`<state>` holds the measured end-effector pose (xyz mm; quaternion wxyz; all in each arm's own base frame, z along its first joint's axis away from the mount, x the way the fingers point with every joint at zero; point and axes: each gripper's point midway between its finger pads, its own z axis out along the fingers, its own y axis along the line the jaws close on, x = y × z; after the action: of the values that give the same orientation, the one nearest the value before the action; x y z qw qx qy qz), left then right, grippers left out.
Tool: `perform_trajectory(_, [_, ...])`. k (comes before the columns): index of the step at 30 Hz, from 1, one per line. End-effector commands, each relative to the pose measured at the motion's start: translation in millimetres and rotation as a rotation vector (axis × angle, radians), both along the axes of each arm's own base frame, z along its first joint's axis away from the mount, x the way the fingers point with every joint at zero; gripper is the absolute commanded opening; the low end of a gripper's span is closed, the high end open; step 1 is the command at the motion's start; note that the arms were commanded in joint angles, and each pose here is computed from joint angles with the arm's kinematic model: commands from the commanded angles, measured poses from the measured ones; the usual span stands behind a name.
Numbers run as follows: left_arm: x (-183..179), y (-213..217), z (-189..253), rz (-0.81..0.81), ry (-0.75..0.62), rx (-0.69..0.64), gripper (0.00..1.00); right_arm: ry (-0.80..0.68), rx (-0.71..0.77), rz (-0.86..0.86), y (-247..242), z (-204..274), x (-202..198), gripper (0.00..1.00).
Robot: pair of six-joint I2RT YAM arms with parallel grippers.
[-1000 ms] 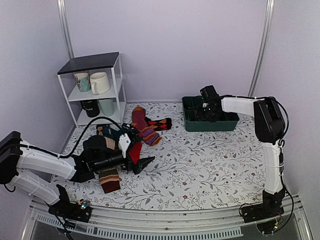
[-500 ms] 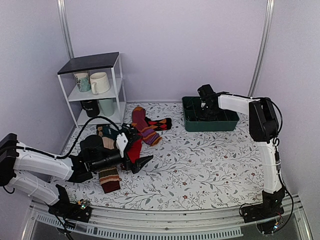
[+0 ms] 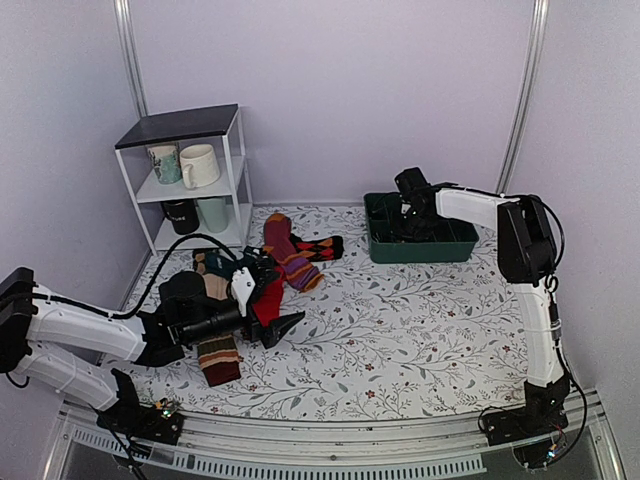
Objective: Roll the socks
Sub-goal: Place a pair of socks in the storage box.
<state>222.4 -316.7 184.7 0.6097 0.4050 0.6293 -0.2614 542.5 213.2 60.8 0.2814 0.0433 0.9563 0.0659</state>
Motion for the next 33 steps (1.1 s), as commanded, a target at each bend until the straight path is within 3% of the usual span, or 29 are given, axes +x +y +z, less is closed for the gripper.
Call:
perform_trajectory(1, [6, 6, 3, 0.024, -0.016, -0.002, 0.99, 0.138, -0.029, -0.053, -23, -48, -18, 0.40])
perform_trajectory(11, [8, 4, -1, 0.027, -0.012, 0.010, 0.99, 0.040, -0.001, -0.089, -29, -3, -5, 0.46])
perform_trajectory(33, [7, 2, -4, 0.018, -0.005, 0.013, 1.00, -0.062, 0.032, -0.125, -36, 38, -5, 0.52])
